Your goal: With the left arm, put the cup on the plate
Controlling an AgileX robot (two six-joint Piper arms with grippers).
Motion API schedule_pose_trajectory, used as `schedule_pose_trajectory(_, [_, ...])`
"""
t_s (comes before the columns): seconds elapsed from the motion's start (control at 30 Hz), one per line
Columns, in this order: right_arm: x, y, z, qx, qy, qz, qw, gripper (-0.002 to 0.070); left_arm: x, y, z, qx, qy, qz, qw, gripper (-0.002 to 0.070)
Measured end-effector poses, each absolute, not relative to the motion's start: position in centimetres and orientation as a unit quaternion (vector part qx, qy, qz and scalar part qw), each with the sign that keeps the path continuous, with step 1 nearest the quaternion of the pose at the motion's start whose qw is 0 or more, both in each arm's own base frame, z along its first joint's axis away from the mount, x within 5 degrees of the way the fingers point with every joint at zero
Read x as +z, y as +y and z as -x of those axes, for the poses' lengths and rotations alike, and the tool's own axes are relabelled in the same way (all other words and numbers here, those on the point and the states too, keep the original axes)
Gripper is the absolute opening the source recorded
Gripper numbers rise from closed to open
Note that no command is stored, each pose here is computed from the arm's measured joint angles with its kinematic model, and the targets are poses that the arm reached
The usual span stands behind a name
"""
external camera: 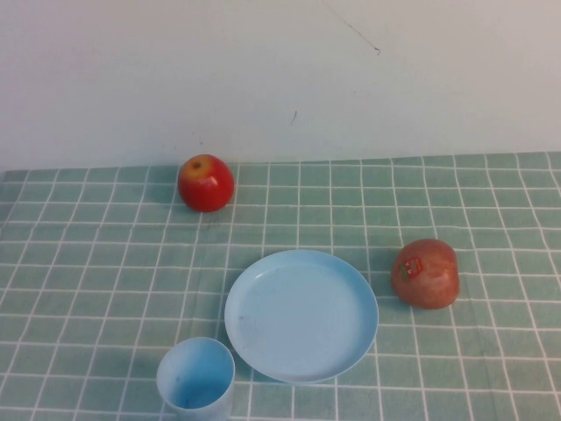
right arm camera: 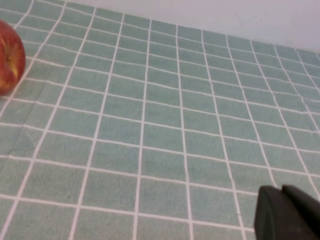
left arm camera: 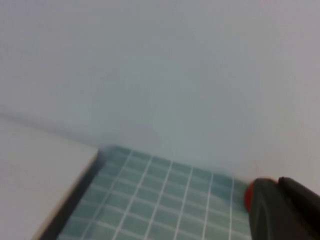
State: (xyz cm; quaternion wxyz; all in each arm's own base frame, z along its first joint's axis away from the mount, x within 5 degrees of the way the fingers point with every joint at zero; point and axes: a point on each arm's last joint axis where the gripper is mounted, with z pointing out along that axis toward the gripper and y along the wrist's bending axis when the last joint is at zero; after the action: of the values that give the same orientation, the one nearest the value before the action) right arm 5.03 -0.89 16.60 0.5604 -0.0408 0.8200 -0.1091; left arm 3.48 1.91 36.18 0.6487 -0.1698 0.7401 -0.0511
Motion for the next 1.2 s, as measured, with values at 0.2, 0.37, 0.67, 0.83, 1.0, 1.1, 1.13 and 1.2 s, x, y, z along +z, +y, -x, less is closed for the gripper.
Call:
schedule_pose_trajectory(0.2, [16.6,-0.9,-5.0,-0.109,0.820,0.041,0.560,-0.0002,33.4,0.2,-4.1,-0.099,0.820,0.111,0.553,-0.0001])
schedule_pose_trajectory(0.37, [16.6,-0.9,-5.0,-0.109,0.820,0.041,0.560,-0.0002,32.2,-1.6,-6.5,-0.121,0.878,0.023,0.462,-0.0001])
schedule_pose_trajectory(0.67, [16.6,-0.9,-5.0,-0.109,0.820,0.041,0.560,-0.0002,29.0,-4.0,-12.9,-0.148,0.963,-0.051,0.218,0.0001])
schedule_pose_trajectory(0.83, [16.6,-0.9,-5.0,-0.109,0.820,0.041,0.560,-0.0002,29.0,-4.9,-16.3,-0.164,0.968,-0.065,0.179,0.0154])
schedule_pose_trajectory(1.0, [16.6,-0.9,-5.0,-0.109,0.820,0.041,0.560,-0.0002,28.8,-5.4,-19.1,-0.173,0.970,-0.060,0.159,0.0408])
schedule_pose_trajectory(1.1, [16.6,-0.9,-5.0,-0.109,0.820,0.041,0.560,-0.0002,27.9,-5.7,-20.9,-0.172,0.974,-0.056,0.133,0.0440])
schedule_pose_trajectory(1.13, [16.6,-0.9,-5.0,-0.109,0.820,0.041,0.560,-0.0002,27.6,-5.7,-21.5,-0.172,0.976,-0.055,0.125,0.0440])
schedule_pose_trajectory(1.2, [16.6,-0.9,-5.0,-0.109,0.820,0.041,0.560,-0.0002,27.0,-5.9,-22.5,-0.172,0.977,-0.055,0.110,0.0438])
